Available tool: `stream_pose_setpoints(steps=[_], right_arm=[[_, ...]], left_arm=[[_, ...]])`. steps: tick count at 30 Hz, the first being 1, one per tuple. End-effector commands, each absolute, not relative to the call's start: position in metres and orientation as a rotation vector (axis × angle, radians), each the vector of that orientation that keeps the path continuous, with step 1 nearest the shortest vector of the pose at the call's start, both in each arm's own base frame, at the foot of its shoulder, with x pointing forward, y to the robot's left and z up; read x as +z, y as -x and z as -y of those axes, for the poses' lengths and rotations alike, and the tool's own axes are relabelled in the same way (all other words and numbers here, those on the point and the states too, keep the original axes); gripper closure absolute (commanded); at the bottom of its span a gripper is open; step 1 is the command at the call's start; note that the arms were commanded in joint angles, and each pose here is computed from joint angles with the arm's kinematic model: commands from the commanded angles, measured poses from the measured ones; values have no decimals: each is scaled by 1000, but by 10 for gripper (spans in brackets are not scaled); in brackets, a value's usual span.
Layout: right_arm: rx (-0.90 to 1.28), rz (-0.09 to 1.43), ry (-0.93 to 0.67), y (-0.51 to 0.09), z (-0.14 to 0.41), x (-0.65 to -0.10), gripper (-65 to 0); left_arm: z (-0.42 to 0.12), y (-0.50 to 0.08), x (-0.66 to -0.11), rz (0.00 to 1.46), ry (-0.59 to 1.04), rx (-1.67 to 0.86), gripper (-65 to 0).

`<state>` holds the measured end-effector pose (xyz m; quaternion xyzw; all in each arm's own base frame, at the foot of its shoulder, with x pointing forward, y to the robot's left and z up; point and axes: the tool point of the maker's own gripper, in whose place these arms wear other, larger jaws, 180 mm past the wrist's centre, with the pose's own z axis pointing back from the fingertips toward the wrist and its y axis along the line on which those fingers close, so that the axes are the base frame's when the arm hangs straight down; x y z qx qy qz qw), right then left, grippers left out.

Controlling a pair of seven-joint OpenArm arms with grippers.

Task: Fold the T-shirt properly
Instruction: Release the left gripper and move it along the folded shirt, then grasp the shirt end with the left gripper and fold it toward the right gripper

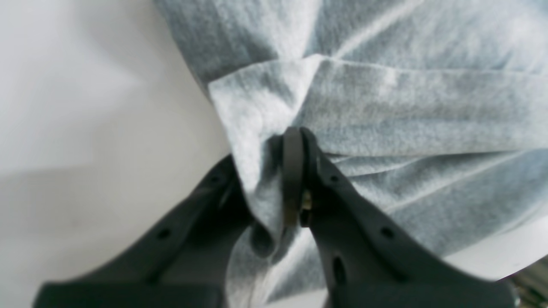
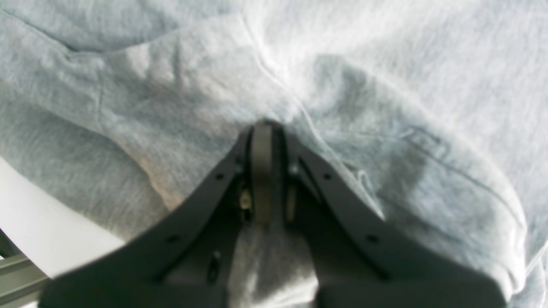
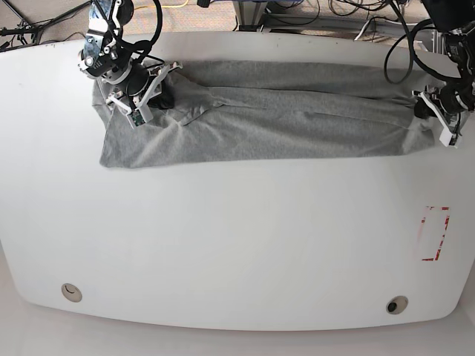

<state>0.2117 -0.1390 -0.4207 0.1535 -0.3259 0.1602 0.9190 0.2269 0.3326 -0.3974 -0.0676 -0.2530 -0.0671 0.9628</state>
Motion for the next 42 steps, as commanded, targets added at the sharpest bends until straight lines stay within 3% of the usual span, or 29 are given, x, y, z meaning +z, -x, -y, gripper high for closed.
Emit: stream_pose_setpoints(steps=[1,14,22,28,36,42], right_arm=[[347,639,-279,-208,146,-423,-35],[347,639,-279,-208,146,-423,-35],[348,641,-282,-209,145,-423,-35],[348,639,-282,-208,145,-423,-35],[348,639,-282,-208,145,-423,-35],[331,642,-299,-208,136,-424,-35]], left_arm=[[-334,-242,-362,603,71,-219,0],[-256,-236,-308,698,7,-568,0],[-188,-221,-327,654,182,-716,0],[-139,-227,-324,704,327,-755,0],[-103,-246,-311,809,411,-707,0],[-78,-254,-312,811,425,-731,0]])
